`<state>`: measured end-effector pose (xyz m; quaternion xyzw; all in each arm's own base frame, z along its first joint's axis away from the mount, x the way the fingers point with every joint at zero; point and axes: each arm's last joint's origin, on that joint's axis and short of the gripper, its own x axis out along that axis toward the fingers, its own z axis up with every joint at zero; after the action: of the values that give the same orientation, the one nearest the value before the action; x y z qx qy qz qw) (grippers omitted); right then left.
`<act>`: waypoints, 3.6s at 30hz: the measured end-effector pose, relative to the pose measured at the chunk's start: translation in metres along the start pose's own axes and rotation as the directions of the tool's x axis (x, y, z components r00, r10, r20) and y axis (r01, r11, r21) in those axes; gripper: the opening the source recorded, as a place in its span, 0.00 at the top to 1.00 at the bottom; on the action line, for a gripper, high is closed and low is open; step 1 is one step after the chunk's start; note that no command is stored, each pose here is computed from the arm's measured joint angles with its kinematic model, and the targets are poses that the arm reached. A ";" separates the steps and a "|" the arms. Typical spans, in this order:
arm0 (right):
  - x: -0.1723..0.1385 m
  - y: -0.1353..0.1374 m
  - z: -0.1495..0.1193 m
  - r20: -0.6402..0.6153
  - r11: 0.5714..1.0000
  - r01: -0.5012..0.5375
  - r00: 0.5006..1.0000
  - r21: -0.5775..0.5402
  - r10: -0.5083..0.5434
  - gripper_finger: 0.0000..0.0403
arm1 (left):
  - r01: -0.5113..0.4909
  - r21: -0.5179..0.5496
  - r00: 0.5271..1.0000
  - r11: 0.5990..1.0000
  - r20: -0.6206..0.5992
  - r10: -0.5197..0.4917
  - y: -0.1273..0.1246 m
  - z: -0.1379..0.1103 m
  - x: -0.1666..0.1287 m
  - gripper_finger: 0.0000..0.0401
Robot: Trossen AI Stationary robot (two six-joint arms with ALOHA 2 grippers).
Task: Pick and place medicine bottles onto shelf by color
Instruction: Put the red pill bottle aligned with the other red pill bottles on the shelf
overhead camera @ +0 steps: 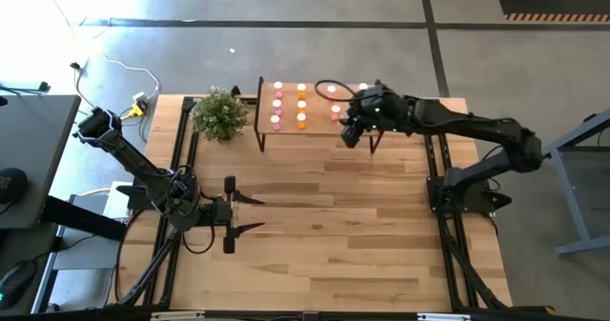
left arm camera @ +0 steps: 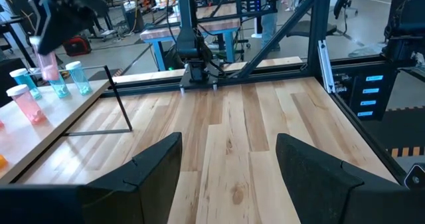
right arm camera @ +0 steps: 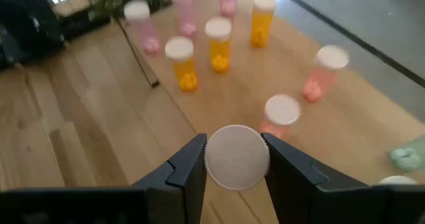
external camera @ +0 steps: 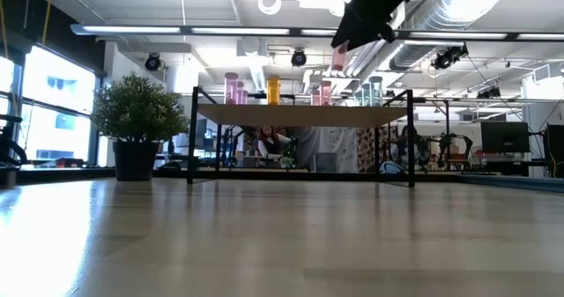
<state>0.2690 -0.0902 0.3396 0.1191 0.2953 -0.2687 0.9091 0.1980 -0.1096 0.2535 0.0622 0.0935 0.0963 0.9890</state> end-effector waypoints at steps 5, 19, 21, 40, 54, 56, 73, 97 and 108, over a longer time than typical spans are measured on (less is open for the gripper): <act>0.017 0.004 -0.002 -0.081 0.999 0.015 0.997 -0.036 -0.017 0.68 | 0.000 -0.014 1.000 1.000 0.000 0.000 0.000 0.000 0.000 0.42; 0.056 0.006 -0.009 -0.161 0.992 0.084 0.982 -0.094 -0.098 0.68 | 0.000 -0.015 1.000 1.000 0.000 0.000 0.000 0.000 0.000 0.42; 0.059 0.006 -0.010 -0.167 0.991 0.092 0.980 -0.096 -0.108 0.68 | 0.000 -0.015 1.000 1.000 0.000 0.000 0.000 0.000 0.000 0.42; 0.065 -0.009 -0.003 -0.123 0.990 0.124 0.984 -0.062 -0.131 0.68 | 0.000 -0.015 1.000 1.000 0.000 0.000 0.000 0.000 0.000 0.42; 0.061 -0.002 -0.003 -0.130 0.999 0.038 0.991 -0.038 -0.042 0.68 | 0.000 -0.015 1.000 1.000 -0.001 0.000 0.000 0.000 0.000 0.42; 0.061 0.000 -0.004 -0.133 1.000 0.018 0.991 -0.020 -0.021 0.68 | 0.000 -0.014 1.000 1.000 -0.001 0.000 0.000 0.000 0.000 0.42; 0.066 0.002 -0.008 -0.173 0.999 -0.033 0.984 -0.010 0.031 0.68 | -0.001 -0.004 1.000 1.000 -0.001 0.001 0.000 0.000 0.000 0.42; 0.073 -0.010 -0.005 -0.157 1.000 -0.016 0.987 0.013 0.018 0.68 | -0.001 -0.007 1.000 1.000 0.000 0.001 0.000 0.000 0.000 0.42; 0.073 -0.009 -0.005 -0.163 0.999 -0.031 0.986 0.012 0.033 0.68 | -0.001 -0.007 1.000 1.000 0.000 0.001 0.000 0.000 0.000 0.42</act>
<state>0.3113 -0.1264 0.2914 0.1496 0.3657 -0.2448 0.8854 0.1980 -0.1095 0.2535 0.0589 0.0933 0.0971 0.9891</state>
